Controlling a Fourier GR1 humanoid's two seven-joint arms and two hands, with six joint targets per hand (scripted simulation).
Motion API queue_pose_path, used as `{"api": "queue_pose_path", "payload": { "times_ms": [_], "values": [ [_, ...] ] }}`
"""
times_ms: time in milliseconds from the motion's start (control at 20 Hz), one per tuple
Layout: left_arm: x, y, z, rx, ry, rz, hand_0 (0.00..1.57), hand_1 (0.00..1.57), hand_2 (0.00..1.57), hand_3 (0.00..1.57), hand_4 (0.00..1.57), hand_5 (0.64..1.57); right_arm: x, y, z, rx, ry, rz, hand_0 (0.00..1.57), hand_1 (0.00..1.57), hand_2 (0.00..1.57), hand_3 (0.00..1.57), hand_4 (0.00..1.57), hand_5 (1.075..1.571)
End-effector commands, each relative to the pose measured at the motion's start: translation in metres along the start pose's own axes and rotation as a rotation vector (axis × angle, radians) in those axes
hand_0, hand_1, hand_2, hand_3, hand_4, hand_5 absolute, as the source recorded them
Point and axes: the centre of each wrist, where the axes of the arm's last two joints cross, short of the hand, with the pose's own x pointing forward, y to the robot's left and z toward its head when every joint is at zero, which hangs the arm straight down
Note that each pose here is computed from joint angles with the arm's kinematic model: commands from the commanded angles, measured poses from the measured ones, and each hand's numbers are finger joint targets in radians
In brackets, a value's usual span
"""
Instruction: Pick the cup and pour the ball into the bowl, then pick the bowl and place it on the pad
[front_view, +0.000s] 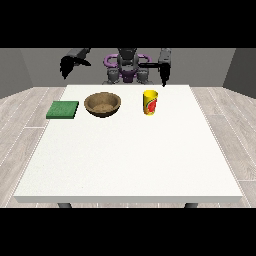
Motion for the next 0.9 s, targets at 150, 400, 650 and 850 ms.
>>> {"api": "queue_pose_path", "payload": {
  "times_ms": [150,400,650,850],
  "values": [
    [-0.06,0.005,0.009,0.055,-0.011,-0.005,0.0,0.0,0.0,0.0,0.0,1.486,0.011,-0.014,-0.015,0.025,-0.048,0.011,0.0,0.0,0.0,0.0,0.19,1.571],
    [-0.072,0.017,-0.015,0.078,-0.008,-0.026,0.0,0.0,0.0,0.0,0.0,1.457,0.006,-0.017,-0.017,0.041,-0.046,0.008,0.0,0.0,0.0,0.0,0.21,1.571],
    [-0.099,0.005,0.0,0.107,-0.016,-0.033,0.0,0.0,0.0,0.0,0.0,1.448,0.02,-0.043,-0.024,0.043,-0.061,0.024,0.0,0.0,0.0,0.0,0.15,1.571],
    [-0.104,0.035,-0.006,0.162,-0.073,-0.16,1.19,1.19,1.57,1.42,0.75,1.559,0.057,-0.056,-0.043,0.054,-0.122,0.017,0.0,0.0,0.0,0.0,0.0,1.571]
  ]
}}
